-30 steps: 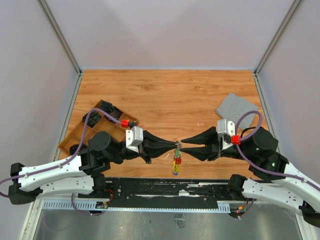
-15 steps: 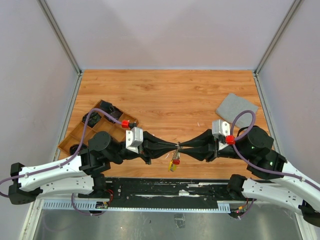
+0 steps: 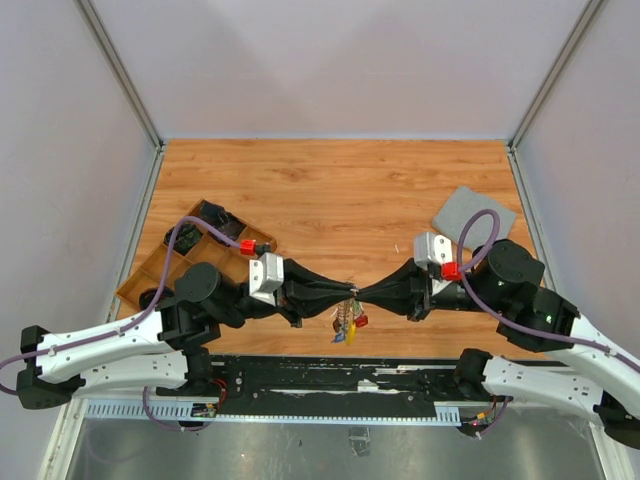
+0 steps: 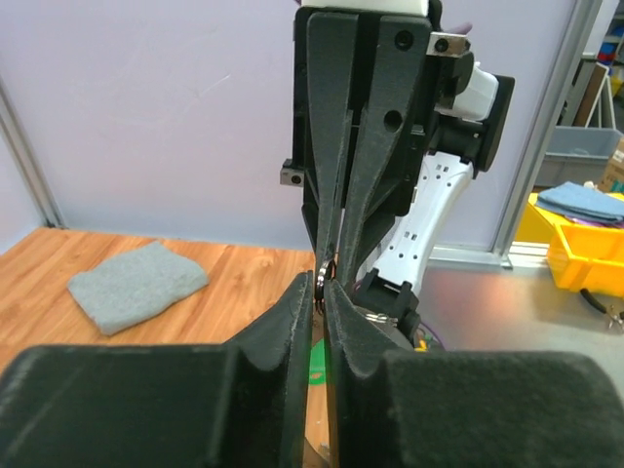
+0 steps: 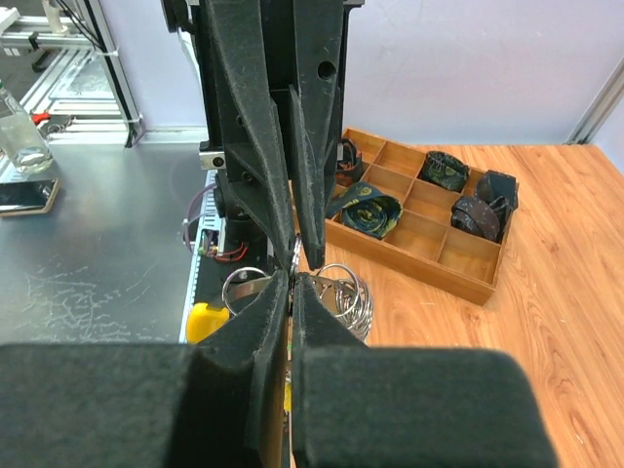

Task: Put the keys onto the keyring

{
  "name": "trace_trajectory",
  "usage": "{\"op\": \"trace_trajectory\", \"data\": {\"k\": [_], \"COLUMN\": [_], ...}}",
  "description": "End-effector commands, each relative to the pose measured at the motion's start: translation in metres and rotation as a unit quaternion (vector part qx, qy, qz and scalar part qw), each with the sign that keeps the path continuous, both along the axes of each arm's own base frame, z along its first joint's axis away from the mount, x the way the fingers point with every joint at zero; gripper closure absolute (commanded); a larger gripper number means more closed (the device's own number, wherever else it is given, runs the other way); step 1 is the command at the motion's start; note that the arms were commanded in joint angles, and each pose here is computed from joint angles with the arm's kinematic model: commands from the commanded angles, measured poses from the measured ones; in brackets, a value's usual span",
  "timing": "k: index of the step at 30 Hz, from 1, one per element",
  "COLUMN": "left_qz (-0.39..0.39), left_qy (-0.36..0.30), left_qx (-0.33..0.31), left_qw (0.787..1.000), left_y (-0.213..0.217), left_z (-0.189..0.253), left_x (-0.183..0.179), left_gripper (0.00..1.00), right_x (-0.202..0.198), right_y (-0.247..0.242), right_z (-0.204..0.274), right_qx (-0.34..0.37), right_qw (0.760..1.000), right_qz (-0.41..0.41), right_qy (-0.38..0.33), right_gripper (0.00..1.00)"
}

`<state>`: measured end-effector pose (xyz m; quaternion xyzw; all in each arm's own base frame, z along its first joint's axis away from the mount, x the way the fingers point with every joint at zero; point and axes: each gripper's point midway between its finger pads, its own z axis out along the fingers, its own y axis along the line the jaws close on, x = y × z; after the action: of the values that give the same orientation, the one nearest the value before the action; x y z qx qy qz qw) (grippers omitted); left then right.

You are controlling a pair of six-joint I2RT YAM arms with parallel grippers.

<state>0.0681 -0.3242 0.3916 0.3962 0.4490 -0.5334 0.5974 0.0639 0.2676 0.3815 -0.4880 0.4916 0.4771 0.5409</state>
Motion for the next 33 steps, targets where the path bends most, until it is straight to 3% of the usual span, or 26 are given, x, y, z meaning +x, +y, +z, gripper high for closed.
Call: {"op": "trace_trajectory", "data": {"k": [1, 7, 15, 21, 33], "left_qz": [-0.002, 0.015, 0.047, 0.053, 0.046], "left_qy": [-0.015, -0.012, -0.007, -0.012, -0.014], "left_qx": [-0.034, 0.002, 0.059, 0.107, 0.133], "left_qw": [0.999, 1.0, 0.997, 0.993, 0.99], "left_y": [0.008, 0.005, -0.001, -0.015, -0.033], "left_z": [0.027, 0.016, -0.009, -0.027, -0.037], "left_x": [-0.003, 0.004, 0.019, 0.026, 0.03], "left_gripper": [0.8, 0.67, 0.63, 0.6, 0.57], "right_x": [0.004, 0.013, 0.023, 0.022, 0.013], "right_y": [-0.012, -0.031, -0.052, -0.052, -0.039], "right_z": [0.008, -0.023, -0.041, -0.046, -0.039], "right_qx": [-0.047, -0.206, -0.352, -0.39, -0.374], "right_qw": [0.999, 0.978, 0.935, 0.92, 0.927], "right_qz": [-0.017, -0.033, -0.042, -0.032, -0.008], "right_qy": [-0.02, -0.018, -0.018, -0.02, -0.032], "right_gripper": [0.99, 0.99, 0.99, 0.99, 0.99]}}
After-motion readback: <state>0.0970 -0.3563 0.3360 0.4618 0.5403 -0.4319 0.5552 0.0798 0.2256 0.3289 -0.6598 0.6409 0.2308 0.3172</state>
